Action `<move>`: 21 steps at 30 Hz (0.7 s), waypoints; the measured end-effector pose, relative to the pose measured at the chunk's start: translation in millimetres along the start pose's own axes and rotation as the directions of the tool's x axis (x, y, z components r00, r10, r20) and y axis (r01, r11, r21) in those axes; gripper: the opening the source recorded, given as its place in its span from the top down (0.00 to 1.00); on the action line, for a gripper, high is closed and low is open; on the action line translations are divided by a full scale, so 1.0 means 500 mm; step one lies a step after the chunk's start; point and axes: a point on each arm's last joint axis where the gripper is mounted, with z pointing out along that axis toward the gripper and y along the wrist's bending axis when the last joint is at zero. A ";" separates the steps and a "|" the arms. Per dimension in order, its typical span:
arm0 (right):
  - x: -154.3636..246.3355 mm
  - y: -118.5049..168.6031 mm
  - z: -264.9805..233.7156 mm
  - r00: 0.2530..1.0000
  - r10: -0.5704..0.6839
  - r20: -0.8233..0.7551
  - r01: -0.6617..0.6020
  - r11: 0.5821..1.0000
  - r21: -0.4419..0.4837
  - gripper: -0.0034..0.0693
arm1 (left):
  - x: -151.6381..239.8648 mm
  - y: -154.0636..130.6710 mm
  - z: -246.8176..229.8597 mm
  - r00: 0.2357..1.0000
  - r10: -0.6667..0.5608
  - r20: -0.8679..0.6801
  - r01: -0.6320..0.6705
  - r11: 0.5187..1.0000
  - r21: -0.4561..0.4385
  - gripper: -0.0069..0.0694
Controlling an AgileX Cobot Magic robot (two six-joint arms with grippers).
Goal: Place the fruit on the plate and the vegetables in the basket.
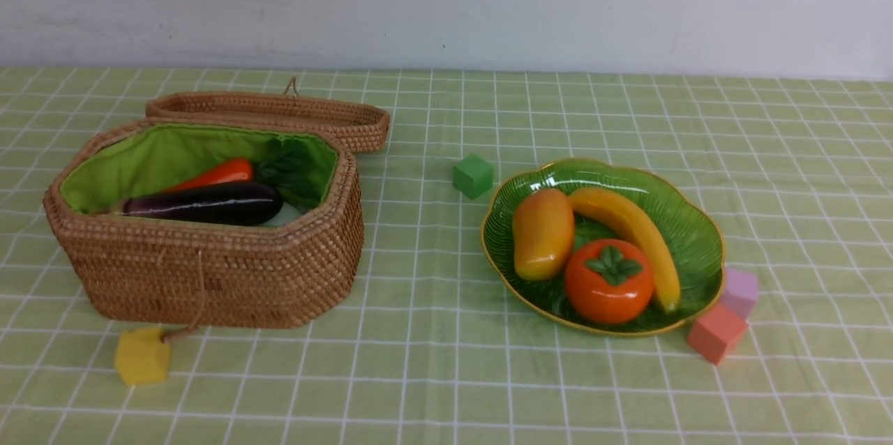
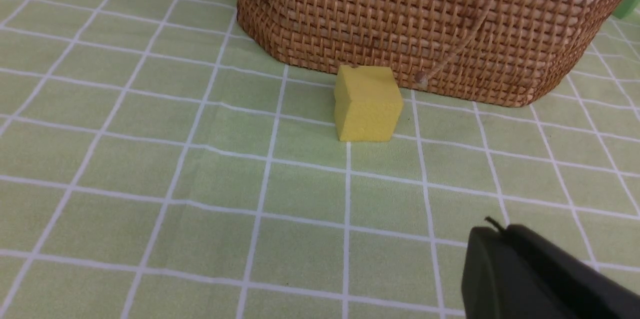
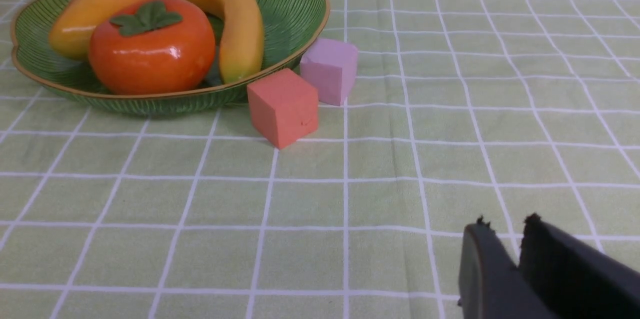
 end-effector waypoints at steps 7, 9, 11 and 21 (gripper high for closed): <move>0.000 0.000 0.000 1.000 0.000 0.000 0.000 1.000 0.000 0.77 | 0.000 0.000 0.000 1.000 0.000 0.000 0.000 1.000 0.000 0.93; 0.000 0.000 0.000 1.000 0.000 0.000 0.000 1.000 0.000 0.76 | 0.000 0.000 0.000 1.000 0.000 0.000 0.000 1.000 0.000 0.93; 0.000 0.000 0.000 1.000 0.000 0.000 0.000 1.000 0.000 0.76 | 0.000 0.000 0.000 1.000 0.000 0.000 0.000 1.000 0.000 0.93; 0.000 0.000 0.000 1.000 0.001 0.000 -0.001 1.000 0.000 0.75 | 0.000 0.000 0.000 1.000 0.000 0.000 0.000 1.000 0.000 0.92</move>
